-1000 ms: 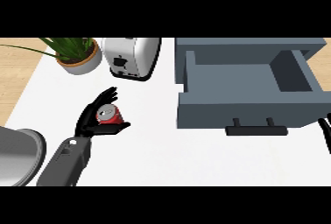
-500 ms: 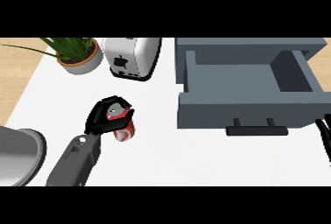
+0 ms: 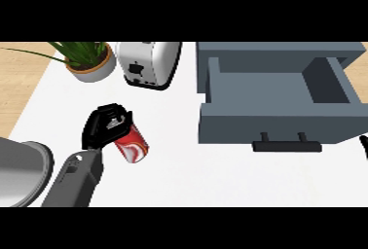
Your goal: Pick up the can, place it into the drawer and close the drawer
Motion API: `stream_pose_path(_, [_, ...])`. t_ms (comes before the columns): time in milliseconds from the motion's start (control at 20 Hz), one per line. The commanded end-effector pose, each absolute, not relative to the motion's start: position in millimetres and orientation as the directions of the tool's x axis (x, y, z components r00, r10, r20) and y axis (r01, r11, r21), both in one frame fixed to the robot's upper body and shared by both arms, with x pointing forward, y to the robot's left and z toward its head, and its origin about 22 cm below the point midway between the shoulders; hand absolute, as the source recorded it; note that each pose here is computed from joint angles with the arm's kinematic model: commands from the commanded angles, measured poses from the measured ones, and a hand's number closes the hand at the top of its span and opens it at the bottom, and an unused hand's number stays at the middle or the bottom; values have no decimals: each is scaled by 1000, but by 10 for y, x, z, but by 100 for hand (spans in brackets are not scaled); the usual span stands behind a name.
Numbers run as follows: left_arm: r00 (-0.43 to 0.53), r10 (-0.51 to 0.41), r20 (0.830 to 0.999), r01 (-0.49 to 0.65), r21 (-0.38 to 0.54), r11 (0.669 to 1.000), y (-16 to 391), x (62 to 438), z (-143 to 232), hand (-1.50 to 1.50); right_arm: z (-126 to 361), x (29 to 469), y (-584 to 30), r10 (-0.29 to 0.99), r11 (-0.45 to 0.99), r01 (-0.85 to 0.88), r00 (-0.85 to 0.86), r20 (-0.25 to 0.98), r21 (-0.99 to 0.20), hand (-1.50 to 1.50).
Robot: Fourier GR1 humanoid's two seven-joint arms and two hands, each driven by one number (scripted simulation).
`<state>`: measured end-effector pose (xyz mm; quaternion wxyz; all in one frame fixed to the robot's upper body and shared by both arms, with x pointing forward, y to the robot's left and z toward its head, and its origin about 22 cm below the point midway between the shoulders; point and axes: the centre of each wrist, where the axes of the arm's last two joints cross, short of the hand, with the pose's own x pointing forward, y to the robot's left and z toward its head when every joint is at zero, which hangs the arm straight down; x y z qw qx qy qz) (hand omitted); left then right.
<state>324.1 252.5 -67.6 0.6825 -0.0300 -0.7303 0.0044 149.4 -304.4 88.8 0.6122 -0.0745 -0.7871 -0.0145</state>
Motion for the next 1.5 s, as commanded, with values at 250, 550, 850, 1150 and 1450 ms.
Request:
stream_pose_path(250, [-120, 42, 992, -47, -48, 998, 2561, 3147, -240, 150, 971, 1275, -3103, 104, 988, 140, -257, 961, -69, -150])
stream_pose_path(550, [-172, -14, 985, -2, 14, 1000, 2104, 3232, 368, 150, 913, 1388, -2971, 104, 985, 159, -253, 962, -64, -150])
stream_pose_path(850, [-198, -9, 980, 44, 18, 999, 1634, 3274, 800, 150, 1049, 1407, -3078, 124, 986, 137, -240, 963, -92, -150])
stream_pose_path(1150, [-207, -25, 978, 87, 44, 995, 1105, 3540, 1357, 150, 932, 1349, -2955, 100, 988, 145, -274, 957, -61, -150])
stream_pose_path(1450, [-266, -41, 963, 112, 73, 991, 821, 3649, 1640, 150, 1010, 1574, -2927, 107, 986, 150, -266, 958, -69, -150])
